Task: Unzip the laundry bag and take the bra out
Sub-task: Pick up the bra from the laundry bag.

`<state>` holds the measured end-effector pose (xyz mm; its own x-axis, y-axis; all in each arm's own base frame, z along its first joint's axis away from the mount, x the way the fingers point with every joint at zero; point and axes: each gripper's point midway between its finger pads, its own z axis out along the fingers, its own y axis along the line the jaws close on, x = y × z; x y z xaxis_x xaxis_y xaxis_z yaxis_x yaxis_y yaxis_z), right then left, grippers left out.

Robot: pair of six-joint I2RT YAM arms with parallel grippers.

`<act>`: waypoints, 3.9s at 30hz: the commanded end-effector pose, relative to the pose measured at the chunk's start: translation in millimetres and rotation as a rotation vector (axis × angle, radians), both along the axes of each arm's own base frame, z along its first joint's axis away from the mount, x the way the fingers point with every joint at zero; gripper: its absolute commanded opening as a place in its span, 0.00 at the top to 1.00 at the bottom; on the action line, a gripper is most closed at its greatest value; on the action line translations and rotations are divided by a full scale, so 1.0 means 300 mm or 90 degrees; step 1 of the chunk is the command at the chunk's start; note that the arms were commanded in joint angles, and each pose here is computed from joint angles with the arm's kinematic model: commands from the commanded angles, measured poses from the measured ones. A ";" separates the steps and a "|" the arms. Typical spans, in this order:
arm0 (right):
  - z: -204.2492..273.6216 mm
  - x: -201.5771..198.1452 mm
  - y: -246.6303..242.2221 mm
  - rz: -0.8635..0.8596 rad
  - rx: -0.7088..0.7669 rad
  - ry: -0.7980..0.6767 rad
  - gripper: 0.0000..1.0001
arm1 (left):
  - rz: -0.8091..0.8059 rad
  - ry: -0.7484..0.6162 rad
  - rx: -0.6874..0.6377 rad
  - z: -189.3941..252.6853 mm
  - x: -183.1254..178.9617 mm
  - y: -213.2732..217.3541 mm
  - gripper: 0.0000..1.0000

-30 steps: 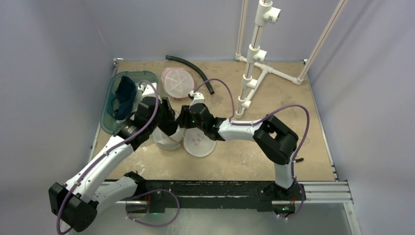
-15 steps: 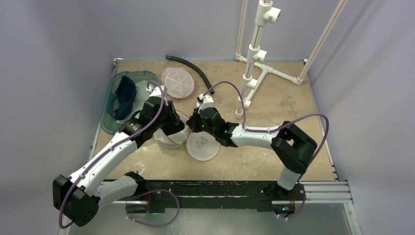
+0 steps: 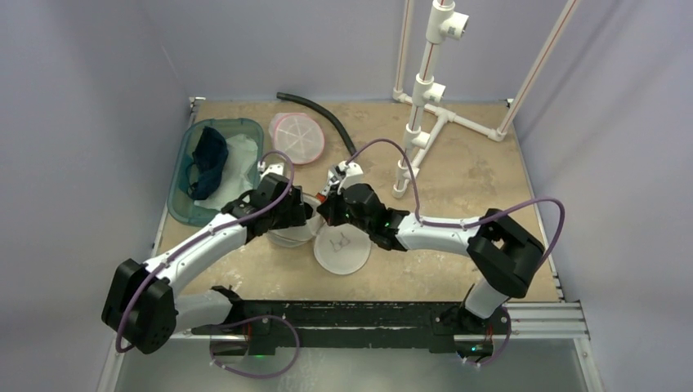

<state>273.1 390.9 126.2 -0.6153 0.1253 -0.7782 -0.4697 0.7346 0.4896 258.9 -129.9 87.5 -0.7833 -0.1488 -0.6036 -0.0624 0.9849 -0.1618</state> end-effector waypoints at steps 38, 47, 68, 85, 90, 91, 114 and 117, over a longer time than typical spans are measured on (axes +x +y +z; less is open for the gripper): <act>0.040 -0.141 -0.066 0.069 0.056 0.007 1.00 | 0.057 -0.124 0.013 0.030 0.163 -0.030 0.39; 0.033 -0.146 -0.061 0.076 0.058 0.010 1.00 | 0.040 -0.125 0.063 -0.002 0.194 -0.019 0.41; 0.023 -0.125 -0.082 0.037 0.057 0.028 1.00 | 0.005 -0.115 0.045 0.030 0.180 -0.071 1.00; 0.008 -0.029 -0.158 -0.046 0.077 0.071 1.00 | -0.197 -0.209 -0.139 0.444 0.011 -0.206 1.00; 0.039 -0.039 -0.152 -0.028 0.087 0.058 0.68 | -0.221 -0.232 -0.159 0.540 -0.002 -0.222 1.00; 0.050 -0.042 -0.152 -0.024 0.092 0.053 0.55 | -0.222 -0.240 -0.161 0.565 -0.001 -0.221 1.00; 0.245 0.049 -0.250 -0.105 0.090 -0.071 0.54 | -0.444 -0.243 -0.223 0.654 -0.146 -0.323 1.00; 0.211 0.055 -0.264 -0.116 0.076 -0.061 0.65 | -0.487 -0.233 -0.240 0.632 -0.181 -0.342 1.00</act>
